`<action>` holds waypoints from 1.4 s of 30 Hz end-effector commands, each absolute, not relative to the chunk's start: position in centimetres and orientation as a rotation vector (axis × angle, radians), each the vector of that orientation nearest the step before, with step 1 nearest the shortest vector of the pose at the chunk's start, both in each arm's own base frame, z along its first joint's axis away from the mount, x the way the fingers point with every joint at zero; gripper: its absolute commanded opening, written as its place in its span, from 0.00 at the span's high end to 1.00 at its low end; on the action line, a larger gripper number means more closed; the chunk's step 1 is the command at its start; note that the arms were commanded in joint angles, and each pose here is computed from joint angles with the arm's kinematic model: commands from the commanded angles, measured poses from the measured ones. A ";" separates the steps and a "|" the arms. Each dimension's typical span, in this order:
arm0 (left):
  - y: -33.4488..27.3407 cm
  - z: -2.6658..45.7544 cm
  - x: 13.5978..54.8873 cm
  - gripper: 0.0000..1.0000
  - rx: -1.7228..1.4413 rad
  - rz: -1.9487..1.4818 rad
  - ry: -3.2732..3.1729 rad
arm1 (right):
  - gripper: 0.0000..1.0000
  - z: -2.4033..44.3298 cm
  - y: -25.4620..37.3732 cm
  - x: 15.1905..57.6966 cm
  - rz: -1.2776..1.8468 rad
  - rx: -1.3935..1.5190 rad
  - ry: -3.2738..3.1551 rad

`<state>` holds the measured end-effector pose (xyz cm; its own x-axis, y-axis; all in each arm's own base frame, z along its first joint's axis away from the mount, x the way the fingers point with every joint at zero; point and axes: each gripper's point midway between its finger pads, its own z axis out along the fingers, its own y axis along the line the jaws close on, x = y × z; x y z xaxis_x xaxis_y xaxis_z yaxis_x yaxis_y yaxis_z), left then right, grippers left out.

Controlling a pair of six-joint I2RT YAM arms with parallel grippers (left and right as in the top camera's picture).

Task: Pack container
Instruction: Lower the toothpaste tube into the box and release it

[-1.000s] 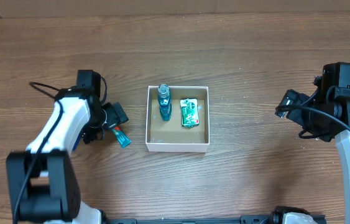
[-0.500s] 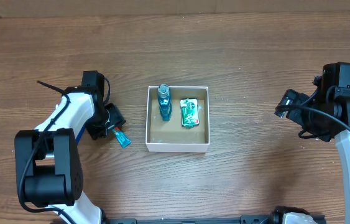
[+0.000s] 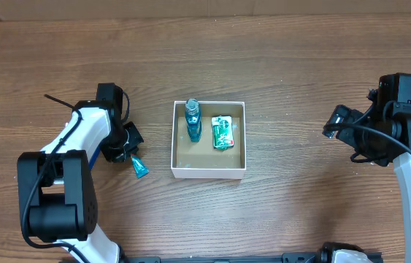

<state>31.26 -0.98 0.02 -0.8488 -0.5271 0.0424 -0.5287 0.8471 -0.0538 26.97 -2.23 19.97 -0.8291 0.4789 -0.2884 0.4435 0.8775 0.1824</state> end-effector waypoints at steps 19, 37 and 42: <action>-13.0 25.1 34.3 0.96 -0.510 0.079 -3.765 | 0.00 20.1 -2.3 27.2 0.156 0.676 2.706; -23.2 10.7 31.4 0.96 -1.468 -0.078 -3.085 | 0.00 20.1 -2.3 27.2 0.156 0.676 2.706; -23.1 9.3 31.0 0.64 -1.420 -0.084 -3.052 | 0.00 20.1 -2.3 27.2 0.156 0.676 2.706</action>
